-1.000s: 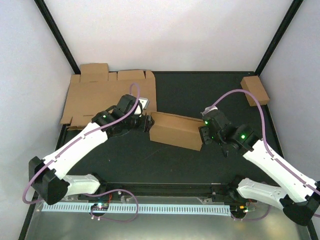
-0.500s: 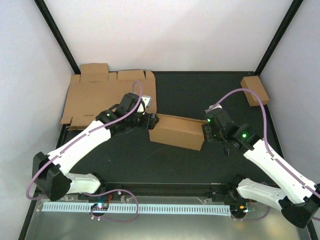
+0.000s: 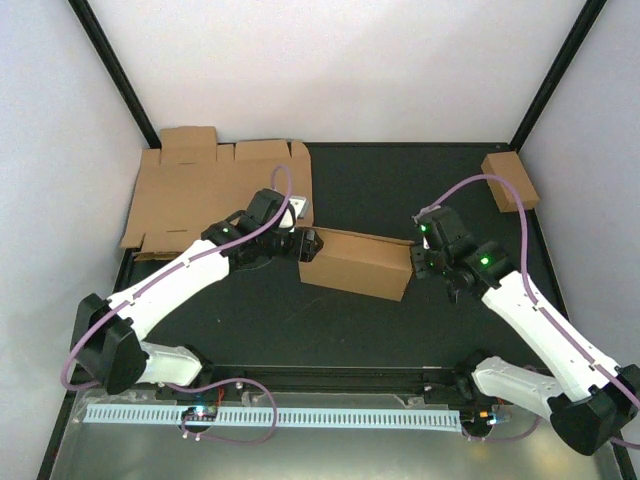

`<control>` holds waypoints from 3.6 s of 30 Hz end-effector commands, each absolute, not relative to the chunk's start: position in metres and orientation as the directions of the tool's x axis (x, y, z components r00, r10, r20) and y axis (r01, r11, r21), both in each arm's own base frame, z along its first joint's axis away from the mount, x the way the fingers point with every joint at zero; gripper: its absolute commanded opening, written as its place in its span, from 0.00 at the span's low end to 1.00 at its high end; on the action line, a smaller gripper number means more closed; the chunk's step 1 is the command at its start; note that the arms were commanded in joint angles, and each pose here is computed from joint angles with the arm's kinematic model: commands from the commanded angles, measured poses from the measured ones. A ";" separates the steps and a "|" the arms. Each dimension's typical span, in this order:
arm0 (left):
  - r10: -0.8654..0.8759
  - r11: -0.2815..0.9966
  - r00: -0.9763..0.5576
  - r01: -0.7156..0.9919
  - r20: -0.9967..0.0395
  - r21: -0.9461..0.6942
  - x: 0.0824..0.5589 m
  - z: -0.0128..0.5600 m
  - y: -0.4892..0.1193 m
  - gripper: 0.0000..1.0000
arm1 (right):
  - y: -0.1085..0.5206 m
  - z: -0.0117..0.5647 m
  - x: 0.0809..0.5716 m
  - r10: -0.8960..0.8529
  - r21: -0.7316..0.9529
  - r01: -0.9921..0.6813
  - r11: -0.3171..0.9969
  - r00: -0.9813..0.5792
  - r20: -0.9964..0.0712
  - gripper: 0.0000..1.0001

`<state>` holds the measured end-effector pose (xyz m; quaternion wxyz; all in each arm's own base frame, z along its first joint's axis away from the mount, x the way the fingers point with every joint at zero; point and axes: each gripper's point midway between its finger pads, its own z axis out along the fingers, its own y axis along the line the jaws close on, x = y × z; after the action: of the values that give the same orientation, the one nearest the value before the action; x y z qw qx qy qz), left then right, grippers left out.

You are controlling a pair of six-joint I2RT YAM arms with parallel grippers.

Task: Fold the paper box

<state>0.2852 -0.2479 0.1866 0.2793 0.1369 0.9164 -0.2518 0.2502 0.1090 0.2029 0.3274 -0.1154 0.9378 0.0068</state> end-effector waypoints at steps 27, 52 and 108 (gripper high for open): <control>0.097 0.828 -0.834 0.371 -0.544 -0.421 0.275 0.168 -0.265 0.66 | 0.136 0.220 0.241 0.024 0.186 -0.067 0.980 -0.892 -0.452 0.03; 0.103 0.875 -0.833 0.336 -0.543 -0.349 0.272 0.162 -0.269 0.66 | 0.141 0.215 0.241 0.246 0.281 0.147 0.948 -0.902 -0.356 0.09; 0.111 0.895 -0.840 0.317 -0.532 -0.315 0.274 0.159 -0.267 0.63 | 0.105 0.193 0.216 0.202 0.114 0.173 0.978 -0.921 -0.335 0.02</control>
<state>0.2883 -0.2714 0.1852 0.3091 0.1049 0.9166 -0.2308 0.2277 0.1098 0.2014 0.1996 0.0936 0.9738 0.0555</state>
